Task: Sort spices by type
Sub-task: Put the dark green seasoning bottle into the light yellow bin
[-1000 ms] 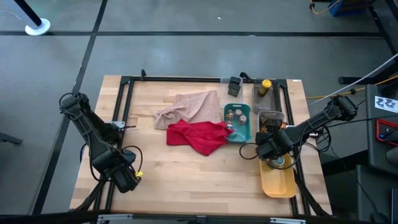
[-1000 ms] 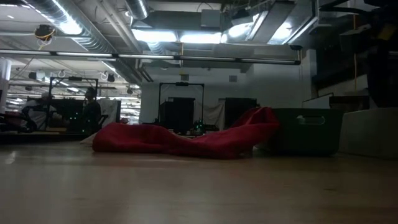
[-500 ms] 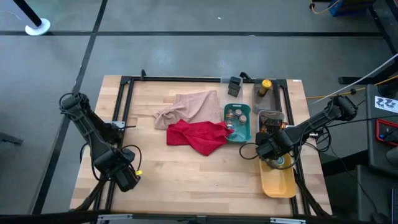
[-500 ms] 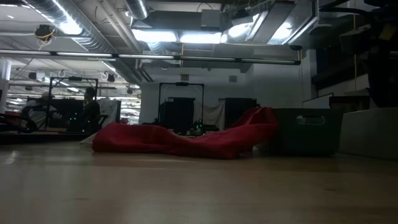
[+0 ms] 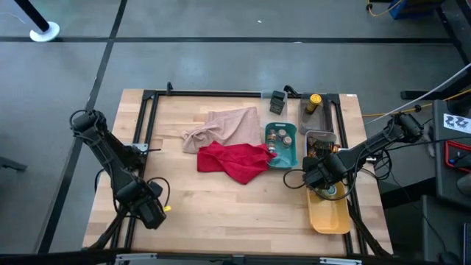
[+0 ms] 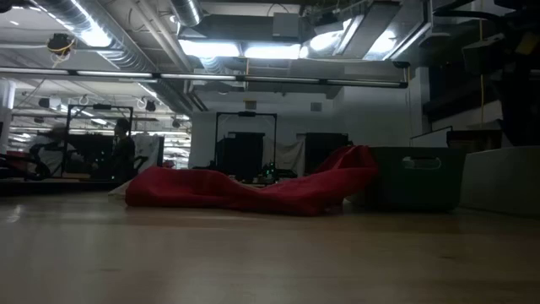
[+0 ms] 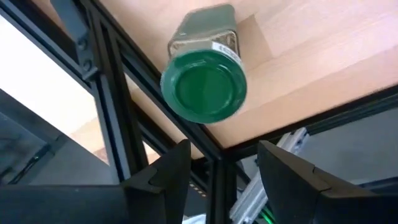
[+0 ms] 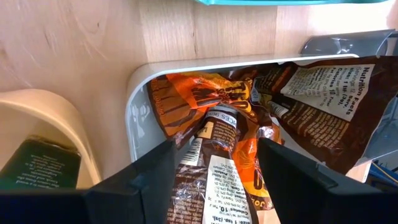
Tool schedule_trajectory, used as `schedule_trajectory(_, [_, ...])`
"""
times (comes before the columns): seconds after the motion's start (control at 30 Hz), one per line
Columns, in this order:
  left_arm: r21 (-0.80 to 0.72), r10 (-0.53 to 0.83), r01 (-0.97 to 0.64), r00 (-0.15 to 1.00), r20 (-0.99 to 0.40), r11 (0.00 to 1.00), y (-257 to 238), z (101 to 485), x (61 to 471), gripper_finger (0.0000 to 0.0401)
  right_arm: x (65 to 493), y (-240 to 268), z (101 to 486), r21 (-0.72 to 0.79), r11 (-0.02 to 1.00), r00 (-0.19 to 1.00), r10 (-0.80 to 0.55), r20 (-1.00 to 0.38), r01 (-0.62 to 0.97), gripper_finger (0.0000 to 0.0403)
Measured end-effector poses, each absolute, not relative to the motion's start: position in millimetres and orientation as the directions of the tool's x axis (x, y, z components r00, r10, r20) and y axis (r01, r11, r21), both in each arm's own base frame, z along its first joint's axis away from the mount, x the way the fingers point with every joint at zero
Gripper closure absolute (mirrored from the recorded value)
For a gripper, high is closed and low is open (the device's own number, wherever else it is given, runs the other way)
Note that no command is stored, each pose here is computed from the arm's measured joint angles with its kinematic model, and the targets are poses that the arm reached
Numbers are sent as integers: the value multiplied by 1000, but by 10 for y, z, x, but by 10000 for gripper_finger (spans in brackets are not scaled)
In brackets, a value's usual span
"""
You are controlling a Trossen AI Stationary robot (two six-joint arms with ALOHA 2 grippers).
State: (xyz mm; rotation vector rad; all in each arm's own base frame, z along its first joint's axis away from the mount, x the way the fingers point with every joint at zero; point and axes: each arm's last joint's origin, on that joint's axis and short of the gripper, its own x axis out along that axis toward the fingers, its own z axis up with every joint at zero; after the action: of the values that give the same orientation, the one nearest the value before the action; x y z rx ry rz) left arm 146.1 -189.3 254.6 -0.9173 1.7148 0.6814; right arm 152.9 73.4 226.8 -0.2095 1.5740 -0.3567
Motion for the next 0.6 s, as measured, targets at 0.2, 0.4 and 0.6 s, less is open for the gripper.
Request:
schedule_trajectory(0.2, [15, -249, -835, -181, -952, 550, -1891, 2546, 1457, 233, 1529, 734, 2268, -353, 932, -39, -350, -936, 87, 178])
schedule_trajectory(0.4, [88, -245, -884, -221, -944, 459, -1872, 2547, 1435, 232, 1529, 734, 2268, -353, 932, -39, -350, -936, 87, 178])
schedule_trajectory(0.6, [91, -248, -894, -218, -944, 439, -1875, 2547, 1438, 232, 1529, 734, 2268, -353, 932, -39, -350, -936, 87, 178])
